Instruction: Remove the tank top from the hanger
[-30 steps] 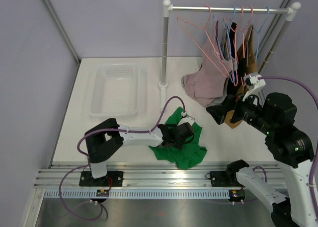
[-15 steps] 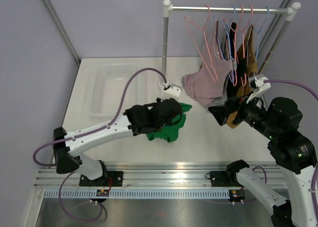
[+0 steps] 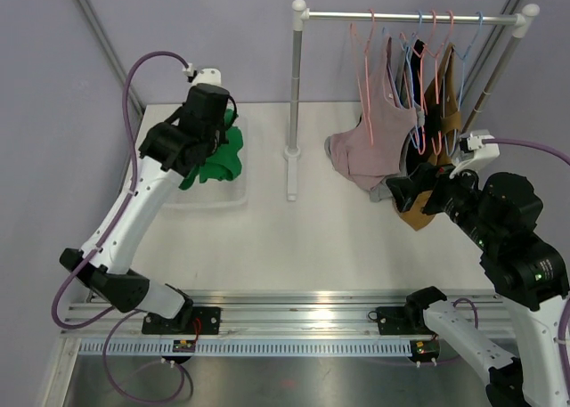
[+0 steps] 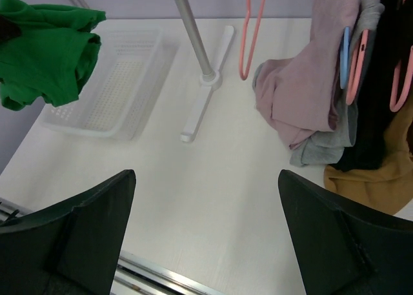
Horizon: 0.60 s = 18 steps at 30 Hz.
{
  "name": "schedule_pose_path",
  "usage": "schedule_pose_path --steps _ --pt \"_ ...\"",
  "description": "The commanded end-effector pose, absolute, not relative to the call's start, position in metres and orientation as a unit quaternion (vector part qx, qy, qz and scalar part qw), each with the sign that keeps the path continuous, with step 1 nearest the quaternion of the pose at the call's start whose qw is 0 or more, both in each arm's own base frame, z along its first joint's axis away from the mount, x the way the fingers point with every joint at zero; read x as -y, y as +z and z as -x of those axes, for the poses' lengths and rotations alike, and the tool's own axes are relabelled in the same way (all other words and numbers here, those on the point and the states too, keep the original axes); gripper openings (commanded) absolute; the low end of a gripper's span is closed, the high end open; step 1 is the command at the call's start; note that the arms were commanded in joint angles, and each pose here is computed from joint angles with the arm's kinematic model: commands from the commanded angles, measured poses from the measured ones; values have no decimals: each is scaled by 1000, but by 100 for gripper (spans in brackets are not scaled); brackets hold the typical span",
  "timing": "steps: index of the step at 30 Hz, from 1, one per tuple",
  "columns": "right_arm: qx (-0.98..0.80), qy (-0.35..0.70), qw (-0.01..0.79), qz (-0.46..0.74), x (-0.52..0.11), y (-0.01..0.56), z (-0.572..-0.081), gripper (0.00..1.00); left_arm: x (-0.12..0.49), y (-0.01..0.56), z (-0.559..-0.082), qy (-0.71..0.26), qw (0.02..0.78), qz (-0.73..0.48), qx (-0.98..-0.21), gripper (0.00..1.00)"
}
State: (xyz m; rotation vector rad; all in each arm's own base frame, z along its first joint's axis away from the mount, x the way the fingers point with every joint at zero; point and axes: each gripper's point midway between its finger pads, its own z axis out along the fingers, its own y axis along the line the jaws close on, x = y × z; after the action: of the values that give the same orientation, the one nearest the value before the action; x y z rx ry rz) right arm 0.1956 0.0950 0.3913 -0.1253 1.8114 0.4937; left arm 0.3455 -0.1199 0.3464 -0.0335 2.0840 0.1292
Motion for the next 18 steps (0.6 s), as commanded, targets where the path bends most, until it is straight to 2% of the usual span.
schedule_pose_path --steps 1,3,5,6,8,9,12,18 --pt "-768 175 616 15 -78 409 -207 99 101 351 -371 43 498 10 -866 0" --pt "-768 174 616 13 -78 410 -210 99 97 339 -384 37 484 11 -874 6" --pt "-766 176 618 10 -80 413 -215 99 84 324 -398 51 469 19 -882 22" --pt "-765 173 620 3 -78 415 -218 100 82 317 -403 51 461 17 -886 42" --pt "-766 176 618 1 -81 417 -222 100 67 308 -409 57 443 37 -894 67" --pt "-769 173 616 -2 -82 418 -229 100 64 300 -413 63 431 42 -899 90" --pt "-772 166 613 -5 -84 425 -242 99 65 303 -404 49 427 44 -902 99" --pt "-800 100 591 -20 -76 432 -280 96 77 322 -360 -14 458 29 -888 99"
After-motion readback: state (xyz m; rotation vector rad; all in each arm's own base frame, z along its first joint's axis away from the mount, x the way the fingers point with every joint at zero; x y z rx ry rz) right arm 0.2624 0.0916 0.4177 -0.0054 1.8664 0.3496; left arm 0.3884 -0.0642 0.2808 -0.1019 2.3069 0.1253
